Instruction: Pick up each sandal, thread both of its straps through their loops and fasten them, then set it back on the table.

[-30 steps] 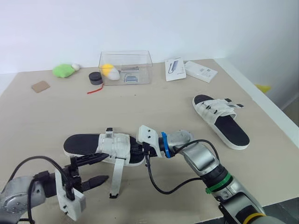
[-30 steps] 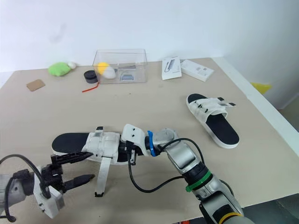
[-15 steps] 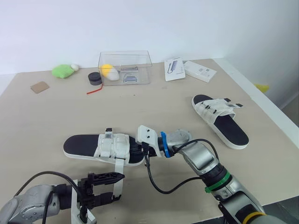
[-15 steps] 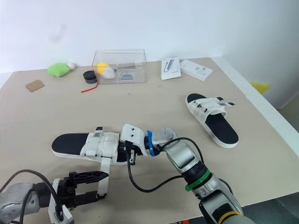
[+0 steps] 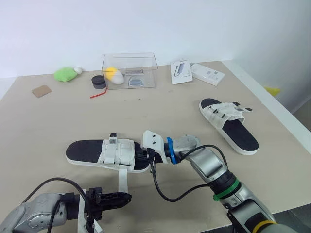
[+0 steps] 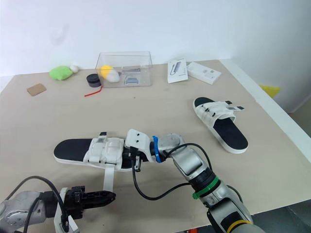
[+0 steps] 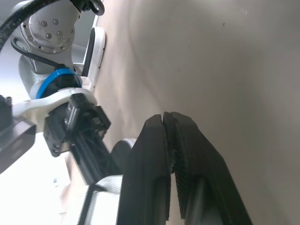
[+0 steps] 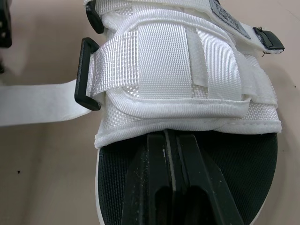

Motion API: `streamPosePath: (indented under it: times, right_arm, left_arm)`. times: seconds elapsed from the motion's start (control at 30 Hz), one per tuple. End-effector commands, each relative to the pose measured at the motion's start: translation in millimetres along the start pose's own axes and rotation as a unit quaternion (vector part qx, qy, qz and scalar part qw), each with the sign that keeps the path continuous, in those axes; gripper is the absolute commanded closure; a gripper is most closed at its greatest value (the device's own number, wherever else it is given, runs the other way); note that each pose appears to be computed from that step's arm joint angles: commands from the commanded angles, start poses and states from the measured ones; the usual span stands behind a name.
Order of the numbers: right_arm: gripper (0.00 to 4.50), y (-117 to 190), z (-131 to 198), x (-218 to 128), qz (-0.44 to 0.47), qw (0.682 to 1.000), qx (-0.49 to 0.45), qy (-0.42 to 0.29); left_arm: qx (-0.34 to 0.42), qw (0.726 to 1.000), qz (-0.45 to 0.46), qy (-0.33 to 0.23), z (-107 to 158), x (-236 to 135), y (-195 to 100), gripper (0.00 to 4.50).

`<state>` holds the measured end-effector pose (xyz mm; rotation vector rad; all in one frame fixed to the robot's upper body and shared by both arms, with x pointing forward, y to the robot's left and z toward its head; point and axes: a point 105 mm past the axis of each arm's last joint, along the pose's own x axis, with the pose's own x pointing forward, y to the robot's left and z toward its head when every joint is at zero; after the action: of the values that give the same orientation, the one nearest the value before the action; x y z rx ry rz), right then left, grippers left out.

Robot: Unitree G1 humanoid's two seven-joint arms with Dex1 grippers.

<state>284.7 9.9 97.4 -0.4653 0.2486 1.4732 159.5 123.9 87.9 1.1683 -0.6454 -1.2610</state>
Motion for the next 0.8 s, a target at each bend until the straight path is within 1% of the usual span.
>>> streamPosePath:
  times: [0.03, 0.1, 0.23, 0.3, 0.37, 0.47, 0.57, 0.67, 0.7, 0.8]
  right_arm:
    - [4.50, 4, -30, 2, 0.001, 0.998, 0.038, 0.051]
    - [4.50, 4, -30, 2, 0.002, 0.998, 0.037, 0.051]
    - [4.50, 3, -30, 3, 0.002, 0.998, 0.036, 0.051]
    - [4.50, 3, -30, 3, 0.001, 0.998, 0.037, 0.050]
    - [4.50, 3, -29, 4, 0.000, 0.998, 0.037, 0.050]
    - [4.50, 3, -28, 6, 0.000, 0.998, 0.036, 0.048]
    - [4.50, 2, -27, 8, -0.001, 0.998, 0.032, 0.046]
    - [4.50, 2, -26, 10, 0.000, 0.998, 0.030, 0.047]
    - [4.50, 2, -26, 10, -0.001, 0.998, 0.030, 0.048]
    - [4.50, 2, -29, 11, -0.002, 0.998, 0.036, 0.055]
  left_arm:
    - [-0.055, 0.996, 0.072, -0.018, 7, 4, 36, 4.43]
    - [-0.100, 0.990, 0.102, -0.020, 5, 6, 56, 4.43]
    - [-0.192, 0.972, 0.132, -0.018, -3, 5, 79, 4.43]
    - [-0.284, 0.949, 0.137, -0.020, -10, 3, 91, 4.43]
    - [-0.349, 0.929, 0.126, -0.021, -14, 3, 97, 4.43]
    - [-0.458, 0.881, 0.111, -0.024, -27, -3, 105, 4.43]
    - [-0.506, 0.856, 0.101, -0.022, -39, -7, 111, 4.43]
    - [-0.558, 0.822, 0.108, -0.040, -49, -9, 128, 4.43]
    - [-0.569, 0.814, 0.106, -0.045, -51, -9, 132, 4.43]
    - [-0.576, 0.809, 0.103, -0.049, -60, -9, 140, 4.43]
